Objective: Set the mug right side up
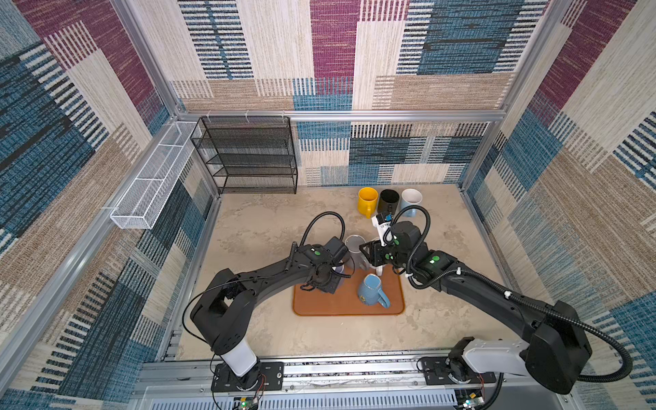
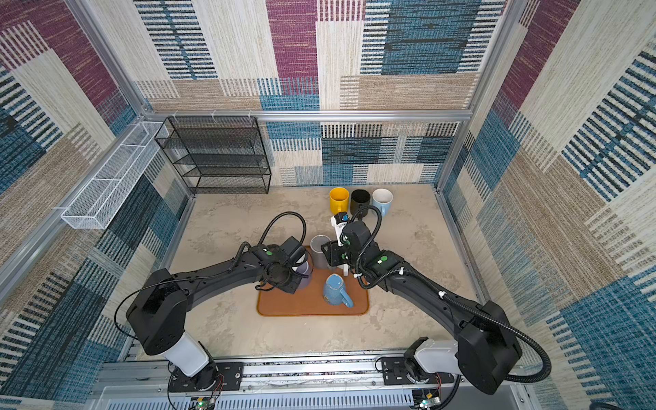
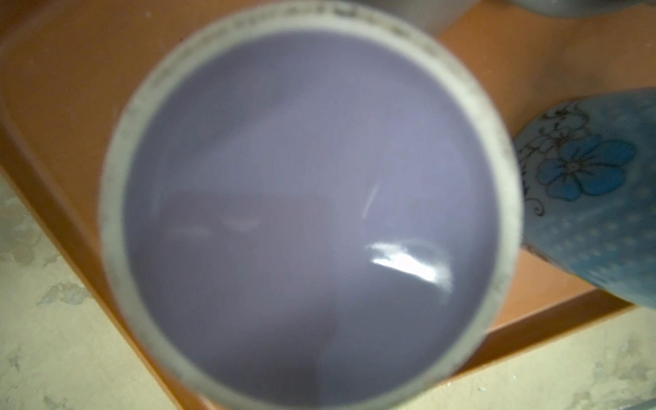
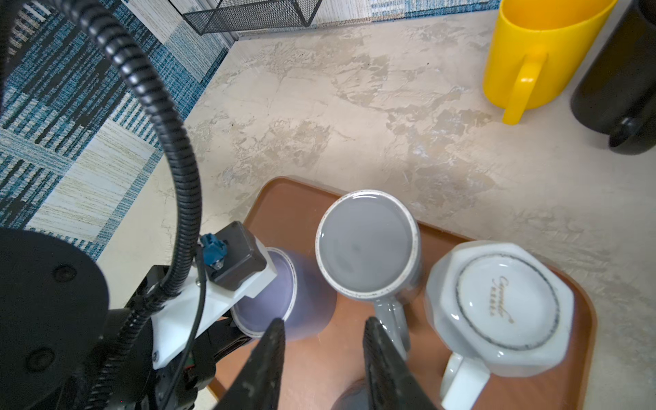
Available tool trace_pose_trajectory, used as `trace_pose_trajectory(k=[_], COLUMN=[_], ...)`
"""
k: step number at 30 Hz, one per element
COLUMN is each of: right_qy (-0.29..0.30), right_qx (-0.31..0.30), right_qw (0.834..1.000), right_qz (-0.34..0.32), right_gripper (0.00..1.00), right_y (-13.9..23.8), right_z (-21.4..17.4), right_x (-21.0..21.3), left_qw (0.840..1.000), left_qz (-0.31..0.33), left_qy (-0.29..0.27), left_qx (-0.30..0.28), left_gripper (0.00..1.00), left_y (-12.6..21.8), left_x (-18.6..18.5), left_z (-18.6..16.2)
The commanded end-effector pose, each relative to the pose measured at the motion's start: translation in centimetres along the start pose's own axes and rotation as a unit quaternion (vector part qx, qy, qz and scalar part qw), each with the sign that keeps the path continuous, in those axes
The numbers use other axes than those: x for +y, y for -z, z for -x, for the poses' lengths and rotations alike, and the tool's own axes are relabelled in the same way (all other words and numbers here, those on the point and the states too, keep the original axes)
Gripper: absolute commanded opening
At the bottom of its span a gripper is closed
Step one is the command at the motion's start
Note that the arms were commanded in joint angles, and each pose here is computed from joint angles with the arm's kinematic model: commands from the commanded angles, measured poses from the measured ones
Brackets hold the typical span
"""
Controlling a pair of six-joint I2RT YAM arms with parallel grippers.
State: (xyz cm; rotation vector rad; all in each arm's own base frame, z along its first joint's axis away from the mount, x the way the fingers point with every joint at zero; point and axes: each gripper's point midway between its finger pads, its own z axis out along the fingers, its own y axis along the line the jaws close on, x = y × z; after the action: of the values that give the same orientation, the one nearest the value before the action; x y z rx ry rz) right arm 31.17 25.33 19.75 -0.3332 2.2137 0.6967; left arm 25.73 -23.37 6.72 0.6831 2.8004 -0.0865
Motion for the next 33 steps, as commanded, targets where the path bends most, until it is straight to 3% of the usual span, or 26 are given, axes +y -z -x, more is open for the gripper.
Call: trace_pose_trajectory(k=[1,6,19,33], right_qy=[-0.001,0.002,0.006,-0.007], right_qx=[-0.009,-0.014,-0.023,-0.029], right_qw=[1.0,1.0,0.999,0.987], right_qz=[0.011,0.016,0.043,0.159], right_gripper=[0.4,0.39,0.39,0.39], right_y=[0.2,0.4,0.9,0.4], right_z=[0.4,0.3,-0.1,-1.7], right_x=[0.4,0.5,1.2,4.2], left_qw=[1.0,0.999,0.993,0.95], left_qz=[0.018,0.028,-0.05,-0.181], left_qy=[-0.008,-0.004,0.053,0.136], left_qx=[-0.008,-0.033,-0.093,-0.216], left_gripper=[0.03,0.0,0.0,0.0], left_y=[0.4,0.9,2.2,6.6], left_x=[0.7,1.4,1.9,3.7], left_z=[0.2,0.6,1.2,3.3])
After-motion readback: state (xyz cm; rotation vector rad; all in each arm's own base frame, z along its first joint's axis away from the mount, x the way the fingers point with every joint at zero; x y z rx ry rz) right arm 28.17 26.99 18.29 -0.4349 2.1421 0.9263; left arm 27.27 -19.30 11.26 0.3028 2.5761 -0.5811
